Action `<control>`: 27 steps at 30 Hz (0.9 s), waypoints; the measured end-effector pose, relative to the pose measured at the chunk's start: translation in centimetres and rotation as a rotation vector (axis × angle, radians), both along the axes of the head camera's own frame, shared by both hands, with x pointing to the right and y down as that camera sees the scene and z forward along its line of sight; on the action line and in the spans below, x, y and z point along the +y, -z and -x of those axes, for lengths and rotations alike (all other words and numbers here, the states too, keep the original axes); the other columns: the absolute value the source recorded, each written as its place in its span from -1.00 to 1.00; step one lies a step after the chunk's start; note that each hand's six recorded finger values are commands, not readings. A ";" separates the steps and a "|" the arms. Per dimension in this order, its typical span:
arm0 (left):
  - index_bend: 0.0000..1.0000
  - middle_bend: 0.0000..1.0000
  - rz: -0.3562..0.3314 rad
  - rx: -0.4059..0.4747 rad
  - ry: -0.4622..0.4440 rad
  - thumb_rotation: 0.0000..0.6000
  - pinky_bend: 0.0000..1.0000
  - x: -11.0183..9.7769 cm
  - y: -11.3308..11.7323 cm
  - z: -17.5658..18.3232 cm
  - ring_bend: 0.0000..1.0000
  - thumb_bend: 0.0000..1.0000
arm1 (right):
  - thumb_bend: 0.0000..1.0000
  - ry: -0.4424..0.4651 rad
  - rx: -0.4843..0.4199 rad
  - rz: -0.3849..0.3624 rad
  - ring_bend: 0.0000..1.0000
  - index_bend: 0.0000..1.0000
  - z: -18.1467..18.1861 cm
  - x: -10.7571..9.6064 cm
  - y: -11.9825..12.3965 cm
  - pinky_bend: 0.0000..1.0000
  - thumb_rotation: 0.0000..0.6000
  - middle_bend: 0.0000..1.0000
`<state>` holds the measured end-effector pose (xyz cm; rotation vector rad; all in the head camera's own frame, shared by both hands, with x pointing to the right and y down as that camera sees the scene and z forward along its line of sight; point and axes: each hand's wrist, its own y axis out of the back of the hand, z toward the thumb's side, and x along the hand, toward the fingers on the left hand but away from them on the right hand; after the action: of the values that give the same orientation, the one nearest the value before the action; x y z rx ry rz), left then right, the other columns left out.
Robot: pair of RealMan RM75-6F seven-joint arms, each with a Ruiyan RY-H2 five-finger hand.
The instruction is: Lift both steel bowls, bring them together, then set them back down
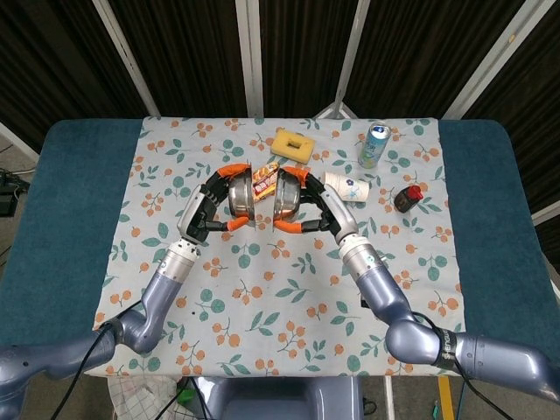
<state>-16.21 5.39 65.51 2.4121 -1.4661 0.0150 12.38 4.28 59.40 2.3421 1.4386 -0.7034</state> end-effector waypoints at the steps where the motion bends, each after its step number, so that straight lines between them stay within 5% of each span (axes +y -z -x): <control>1: -0.04 -0.36 0.001 0.001 -0.003 1.00 -0.15 0.1 0.0 -0.1 -0.73 -0.96 | -0.65 0.006 -0.002 0.001 -0.23 -0.20 0.1 0.1 0.0 -0.49 1.00 -0.46; 14: -0.04 -0.36 -0.013 0.006 -0.043 1.00 -0.15 0.7 0.2 -2.5 -0.73 -0.96 | -0.64 0.085 -0.001 0.018 -0.23 -0.20 1.8 1.8 0.1 -0.45 1.00 -0.46; 27: -0.04 -0.37 -0.066 -0.093 -0.025 1.00 -0.14 -0.3 0.7 0.9 -0.73 -0.96 | -0.64 0.034 0.047 -0.016 -0.23 -0.18 -1.3 0.4 -0.1 -0.45 1.00 -0.46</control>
<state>-17.09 5.05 64.85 2.5136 -1.4980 0.0874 13.63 4.63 59.47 2.3829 1.4317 -0.7633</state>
